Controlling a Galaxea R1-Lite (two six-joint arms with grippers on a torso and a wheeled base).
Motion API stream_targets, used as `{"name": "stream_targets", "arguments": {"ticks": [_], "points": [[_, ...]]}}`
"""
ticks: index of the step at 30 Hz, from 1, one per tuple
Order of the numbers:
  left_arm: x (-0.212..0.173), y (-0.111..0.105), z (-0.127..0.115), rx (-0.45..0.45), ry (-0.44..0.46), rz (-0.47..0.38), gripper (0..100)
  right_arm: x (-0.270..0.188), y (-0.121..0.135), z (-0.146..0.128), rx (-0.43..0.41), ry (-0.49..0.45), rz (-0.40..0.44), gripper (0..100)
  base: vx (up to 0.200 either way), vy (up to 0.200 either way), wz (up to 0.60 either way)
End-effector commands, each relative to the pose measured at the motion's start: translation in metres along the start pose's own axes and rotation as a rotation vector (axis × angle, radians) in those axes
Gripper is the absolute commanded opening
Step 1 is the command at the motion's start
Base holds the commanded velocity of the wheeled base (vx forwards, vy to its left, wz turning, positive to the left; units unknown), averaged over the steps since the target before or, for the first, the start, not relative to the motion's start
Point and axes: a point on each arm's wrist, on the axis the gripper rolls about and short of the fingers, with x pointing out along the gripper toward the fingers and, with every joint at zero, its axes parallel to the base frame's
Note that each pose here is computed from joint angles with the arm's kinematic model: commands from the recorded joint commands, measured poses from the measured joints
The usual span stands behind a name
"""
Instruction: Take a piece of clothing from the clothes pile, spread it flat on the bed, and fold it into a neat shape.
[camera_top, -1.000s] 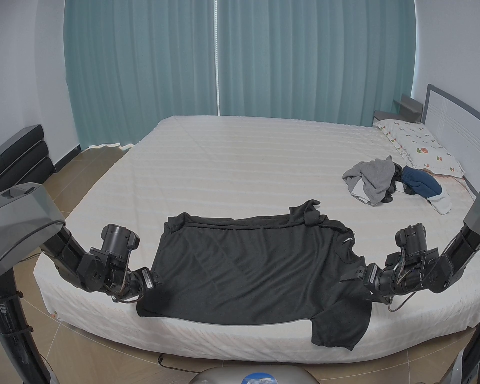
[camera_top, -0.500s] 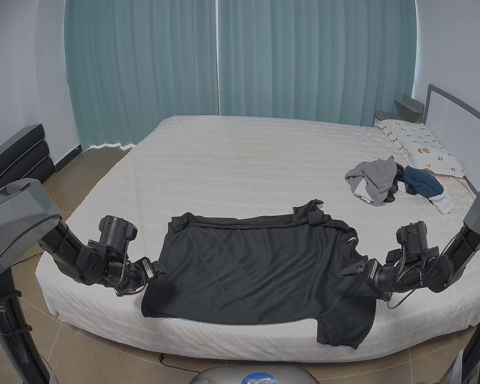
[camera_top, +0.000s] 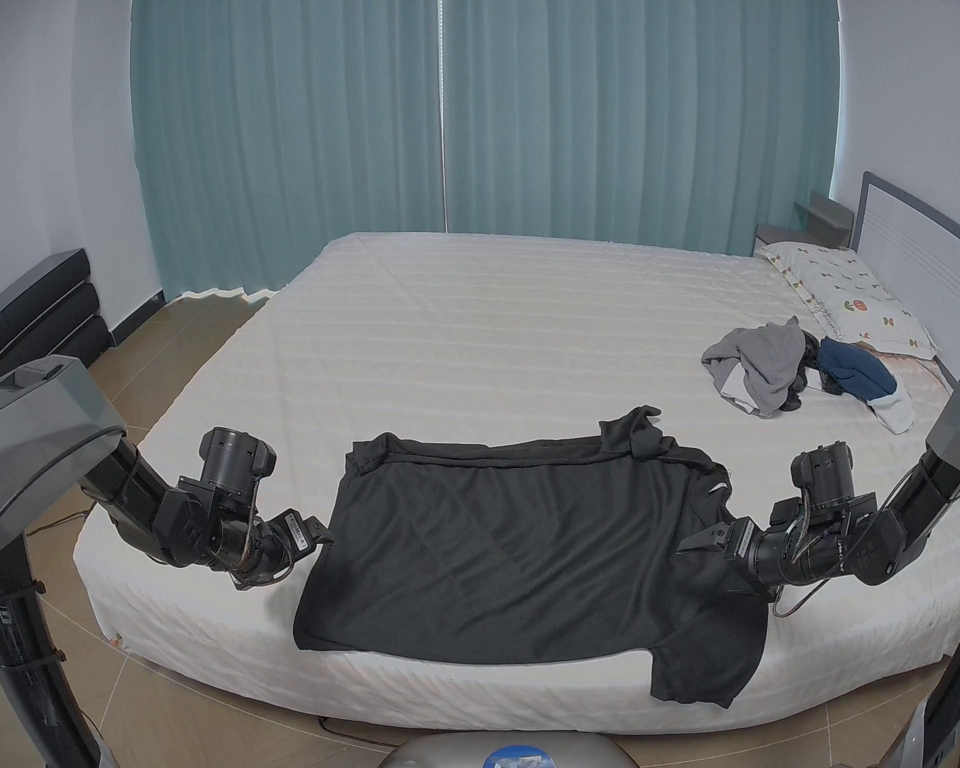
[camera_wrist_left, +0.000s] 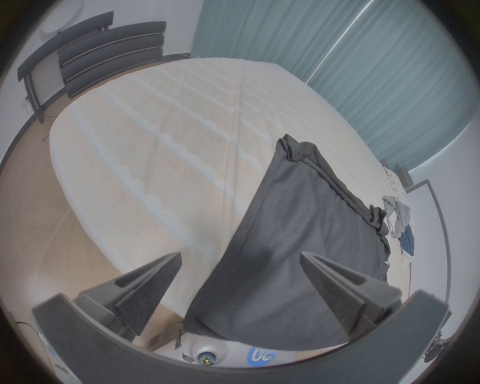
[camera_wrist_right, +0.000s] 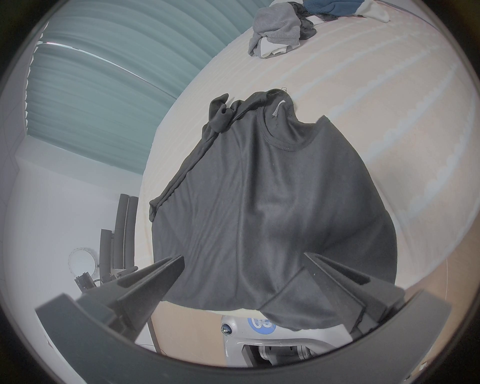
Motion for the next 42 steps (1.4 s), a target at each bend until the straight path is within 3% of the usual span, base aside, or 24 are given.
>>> {"name": "stream_targets", "arguments": {"ticks": [1,5,14,24,32,42], "points": [[0.001,-0.001,0.000,-0.002,0.000,-0.002,100,0.000,0.000,0.000,-0.002,0.001,0.000,100,0.200,0.000,0.00],[0.002,-0.003,0.000,-0.024,-0.007,-0.013,100,0.000,0.001,-0.001,-0.003,0.001,0.001,100,0.200,0.000,0.00],[0.002,-0.006,0.000,-0.051,-0.005,-0.040,100,0.000,0.001,-0.002,-0.004,0.005,0.000,100,0.000,0.000,0.00],[0.000,-0.012,0.000,-0.072,-0.009,-0.057,100,0.001,0.002,-0.002,-0.006,0.007,0.001,100,0.000,-0.180,0.00],[0.000,-0.019,0.019,-0.099,-0.057,-0.089,100,0.005,0.003,-0.004,0.026,0.021,0.004,100,0.000,0.000,0.00],[0.059,-0.036,0.043,-0.102,-0.067,-0.126,100,0.015,0.012,-0.009,0.109,-0.008,0.067,100,0.000,0.000,0.00]]}}
